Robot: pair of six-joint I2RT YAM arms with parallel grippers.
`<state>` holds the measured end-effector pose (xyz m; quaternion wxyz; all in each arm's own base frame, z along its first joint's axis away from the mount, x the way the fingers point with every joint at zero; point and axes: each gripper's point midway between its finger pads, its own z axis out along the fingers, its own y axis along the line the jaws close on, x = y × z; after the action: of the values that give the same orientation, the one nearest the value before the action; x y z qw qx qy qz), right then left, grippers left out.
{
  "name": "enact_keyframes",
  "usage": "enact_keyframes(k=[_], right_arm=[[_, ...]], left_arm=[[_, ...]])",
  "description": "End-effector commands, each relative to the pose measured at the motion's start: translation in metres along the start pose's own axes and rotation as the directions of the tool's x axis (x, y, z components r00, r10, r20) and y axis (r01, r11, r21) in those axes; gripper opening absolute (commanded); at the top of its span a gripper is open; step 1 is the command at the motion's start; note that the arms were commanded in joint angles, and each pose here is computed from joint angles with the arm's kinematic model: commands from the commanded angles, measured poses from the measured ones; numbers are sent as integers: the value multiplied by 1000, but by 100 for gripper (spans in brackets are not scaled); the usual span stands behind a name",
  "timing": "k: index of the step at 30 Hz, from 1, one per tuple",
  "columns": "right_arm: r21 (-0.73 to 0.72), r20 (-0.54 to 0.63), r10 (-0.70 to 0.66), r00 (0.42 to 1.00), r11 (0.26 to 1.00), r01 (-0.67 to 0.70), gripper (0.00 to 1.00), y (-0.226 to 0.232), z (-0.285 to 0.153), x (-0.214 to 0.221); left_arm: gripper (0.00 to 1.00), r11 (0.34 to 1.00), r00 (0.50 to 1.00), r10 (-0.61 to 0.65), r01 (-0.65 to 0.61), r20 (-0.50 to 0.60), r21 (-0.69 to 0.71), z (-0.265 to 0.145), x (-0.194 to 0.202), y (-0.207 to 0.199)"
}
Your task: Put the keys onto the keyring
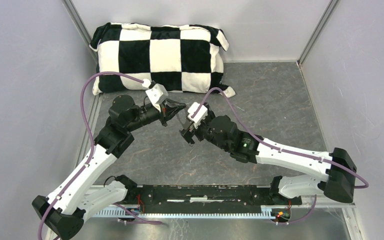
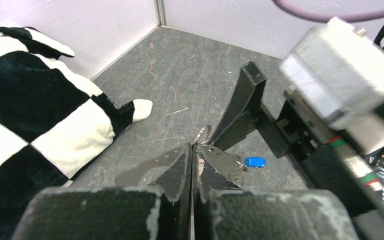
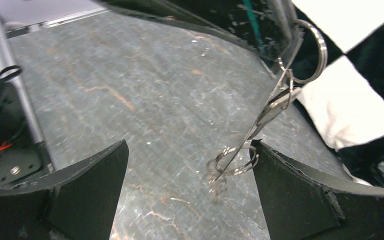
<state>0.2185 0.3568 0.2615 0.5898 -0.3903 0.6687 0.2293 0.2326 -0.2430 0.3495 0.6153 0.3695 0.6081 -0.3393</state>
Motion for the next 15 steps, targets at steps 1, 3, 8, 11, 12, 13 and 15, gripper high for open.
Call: enact_keyframes(k=[1, 3, 8, 11, 12, 13, 15], right_arm=[[188, 55, -27, 998, 982, 16, 98, -31, 8, -5], [178, 65, -32, 997, 984, 20, 98, -29, 10, -7], [101, 89, -4, 996, 995, -5, 76, -18, 15, -6], [19, 102, 55, 993, 998, -57, 42, -10, 15, -5], [-3, 103, 75, 992, 997, -75, 26, -10, 15, -4], [-21, 107, 101, 989, 995, -99, 16, -11, 14, -5], [-79, 118, 148, 982, 987, -139, 3, -7, 12, -8]], left_arm=[[2, 1000, 995, 23, -22, 102, -2, -3, -36, -2], [2, 1000, 994, 25, -25, 104, 1, -4, -37, -3], [2, 1000, 994, 28, -29, 110, 5, -6, -40, -5], [2, 1000, 993, 28, -29, 113, 8, -7, -40, -5], [2, 1000, 993, 27, -28, 116, 8, -7, -41, -6], [2, 1000, 993, 25, -26, 117, 8, -7, -41, -6], [2, 1000, 993, 25, -27, 119, 10, -8, -41, -7]])
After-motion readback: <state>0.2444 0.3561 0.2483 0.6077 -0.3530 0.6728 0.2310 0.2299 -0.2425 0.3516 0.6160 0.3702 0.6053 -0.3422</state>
